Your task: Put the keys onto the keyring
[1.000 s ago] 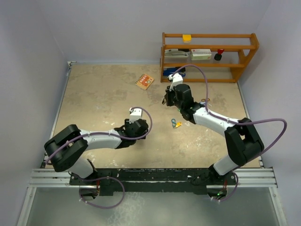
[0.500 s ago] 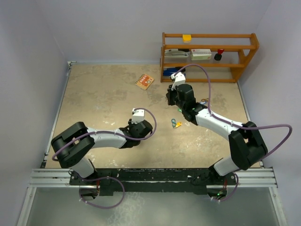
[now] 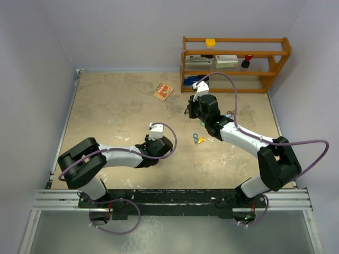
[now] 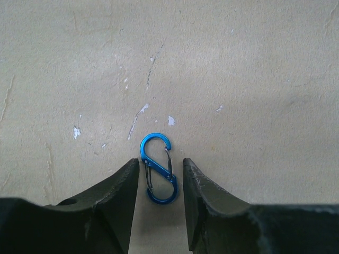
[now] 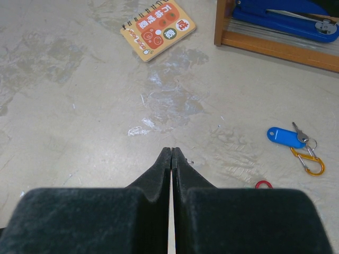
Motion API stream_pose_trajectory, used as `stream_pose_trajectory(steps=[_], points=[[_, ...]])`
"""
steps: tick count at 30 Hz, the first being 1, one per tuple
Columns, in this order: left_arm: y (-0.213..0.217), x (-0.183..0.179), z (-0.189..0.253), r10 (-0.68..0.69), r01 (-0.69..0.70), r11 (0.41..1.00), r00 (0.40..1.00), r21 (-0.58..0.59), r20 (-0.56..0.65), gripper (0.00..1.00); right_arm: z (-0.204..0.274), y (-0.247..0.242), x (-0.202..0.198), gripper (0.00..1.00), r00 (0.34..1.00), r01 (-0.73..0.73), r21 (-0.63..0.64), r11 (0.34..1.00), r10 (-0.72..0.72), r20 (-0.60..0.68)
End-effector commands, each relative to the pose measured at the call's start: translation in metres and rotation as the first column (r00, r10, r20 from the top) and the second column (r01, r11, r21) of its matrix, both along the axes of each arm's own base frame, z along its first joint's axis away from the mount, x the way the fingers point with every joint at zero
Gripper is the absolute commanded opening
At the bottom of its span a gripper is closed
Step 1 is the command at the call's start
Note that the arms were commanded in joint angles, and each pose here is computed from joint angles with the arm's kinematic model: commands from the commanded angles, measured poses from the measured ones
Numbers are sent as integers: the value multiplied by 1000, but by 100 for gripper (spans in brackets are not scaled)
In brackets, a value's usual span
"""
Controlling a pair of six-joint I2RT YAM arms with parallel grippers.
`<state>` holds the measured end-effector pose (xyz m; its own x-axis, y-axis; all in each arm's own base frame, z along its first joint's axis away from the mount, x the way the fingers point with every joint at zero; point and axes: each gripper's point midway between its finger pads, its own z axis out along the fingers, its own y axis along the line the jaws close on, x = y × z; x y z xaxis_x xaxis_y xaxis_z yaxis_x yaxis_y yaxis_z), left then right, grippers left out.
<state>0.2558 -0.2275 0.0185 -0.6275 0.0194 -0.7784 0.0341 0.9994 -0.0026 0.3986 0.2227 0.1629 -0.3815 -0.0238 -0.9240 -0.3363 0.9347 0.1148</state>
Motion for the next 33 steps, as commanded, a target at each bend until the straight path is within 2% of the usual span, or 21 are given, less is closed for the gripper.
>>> stream_pose_trajectory(steps=[1, 6, 13, 19, 27, 33], points=[[0, -6, 3, 7, -7, 1000, 1000, -11, -16, 36, 15, -2, -1, 0, 999, 20, 19, 1000, -20, 38], [2, -8, 1, 11, -11, 1000, 1000, -9, -21, 33, 16, -3, -1, 0, 999, 22, 19, 1000, -23, 39], [3, -9, -1, 17, -18, 1000, 1000, -12, -22, 0, 16, -3, -1, 0, 999, 21, 20, 1000, -22, 40], [8, -3, 20, 32, -32, 999, 999, -8, 35, 0, 15, 2, -4, 0, 1000, -12, 20, 1000, 11, 28], [6, 29, 100, 29, -20, 999, 983, -50, 179, 0, 10, 40, -31, 0, 978, -208, -29, 978, 208, 4], [-4, 50, 122, -33, 56, 991, 983, -125, 183, 0, 10, 61, -51, 0, 943, -331, -47, 943, 332, 28]])
